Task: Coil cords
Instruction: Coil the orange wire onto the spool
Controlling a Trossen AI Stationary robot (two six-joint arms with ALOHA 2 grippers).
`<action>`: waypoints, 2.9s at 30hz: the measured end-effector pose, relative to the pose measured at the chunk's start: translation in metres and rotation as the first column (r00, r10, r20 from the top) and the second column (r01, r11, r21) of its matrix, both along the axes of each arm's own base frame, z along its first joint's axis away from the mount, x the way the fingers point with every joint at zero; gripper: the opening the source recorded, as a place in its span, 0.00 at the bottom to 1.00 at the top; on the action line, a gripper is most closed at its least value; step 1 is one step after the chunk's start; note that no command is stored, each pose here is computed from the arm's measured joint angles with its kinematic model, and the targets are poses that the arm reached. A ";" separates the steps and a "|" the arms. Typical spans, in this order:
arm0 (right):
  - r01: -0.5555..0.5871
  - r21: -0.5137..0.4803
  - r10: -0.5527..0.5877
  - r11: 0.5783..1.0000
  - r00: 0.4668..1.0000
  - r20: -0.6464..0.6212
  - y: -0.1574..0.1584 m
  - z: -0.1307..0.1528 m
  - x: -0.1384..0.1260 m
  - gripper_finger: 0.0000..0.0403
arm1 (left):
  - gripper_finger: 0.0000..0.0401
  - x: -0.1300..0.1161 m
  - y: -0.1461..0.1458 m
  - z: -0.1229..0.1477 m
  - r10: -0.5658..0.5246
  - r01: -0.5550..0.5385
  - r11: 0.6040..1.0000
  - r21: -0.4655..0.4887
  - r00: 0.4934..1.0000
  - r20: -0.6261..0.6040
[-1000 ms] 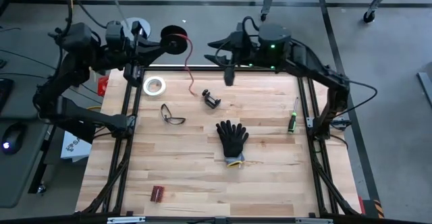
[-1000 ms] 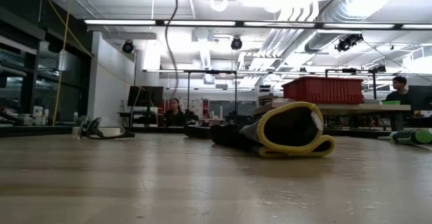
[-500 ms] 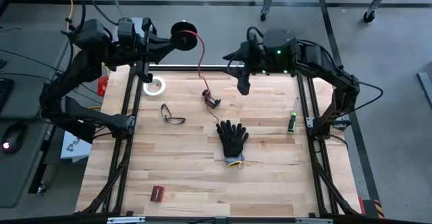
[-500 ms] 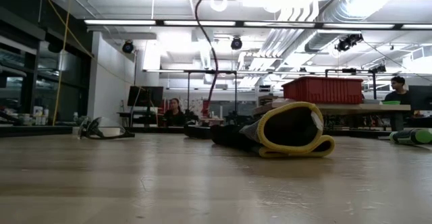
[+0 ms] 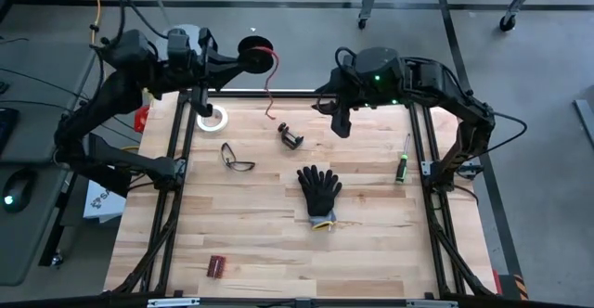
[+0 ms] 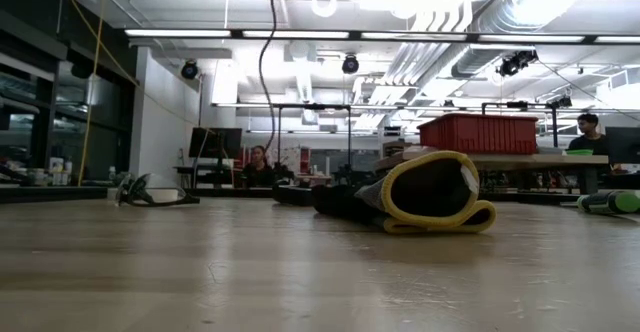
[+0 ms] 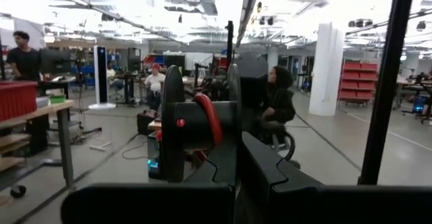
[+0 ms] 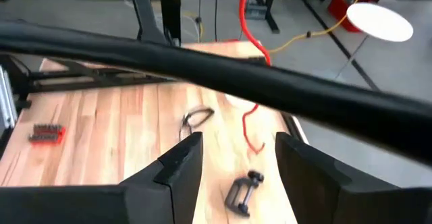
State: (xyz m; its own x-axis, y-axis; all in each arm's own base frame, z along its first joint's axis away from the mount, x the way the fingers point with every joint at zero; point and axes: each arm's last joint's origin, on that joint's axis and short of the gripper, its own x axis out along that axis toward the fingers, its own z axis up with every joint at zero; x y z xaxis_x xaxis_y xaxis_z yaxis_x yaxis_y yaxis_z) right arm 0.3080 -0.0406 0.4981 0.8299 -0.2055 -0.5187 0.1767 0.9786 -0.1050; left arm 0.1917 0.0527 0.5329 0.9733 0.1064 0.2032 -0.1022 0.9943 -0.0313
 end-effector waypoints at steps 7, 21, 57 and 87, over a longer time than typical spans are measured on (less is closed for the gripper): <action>0.024 0.013 -0.023 1.000 0.998 -0.067 0.000 -0.006 -0.004 0.44 | 0.00 0.005 0.002 -0.026 -0.014 0.022 0.997 -0.075 0.995 0.094; 0.058 0.022 -0.053 0.998 0.979 -0.196 0.016 -0.016 -0.014 0.44 | 0.00 -0.012 -0.003 -0.028 -0.020 0.037 0.995 -0.095 0.986 0.167; 0.055 0.190 -0.144 0.980 0.860 0.489 0.019 -0.064 -0.010 0.44 | 0.00 0.008 0.000 -0.043 -0.042 0.051 0.985 -0.163 0.997 0.058; 0.101 0.232 -0.194 0.967 0.884 0.425 0.015 -0.071 -0.011 0.44 | 0.00 -0.028 0.001 -0.108 0.074 -0.027 0.964 -0.265 0.983 0.171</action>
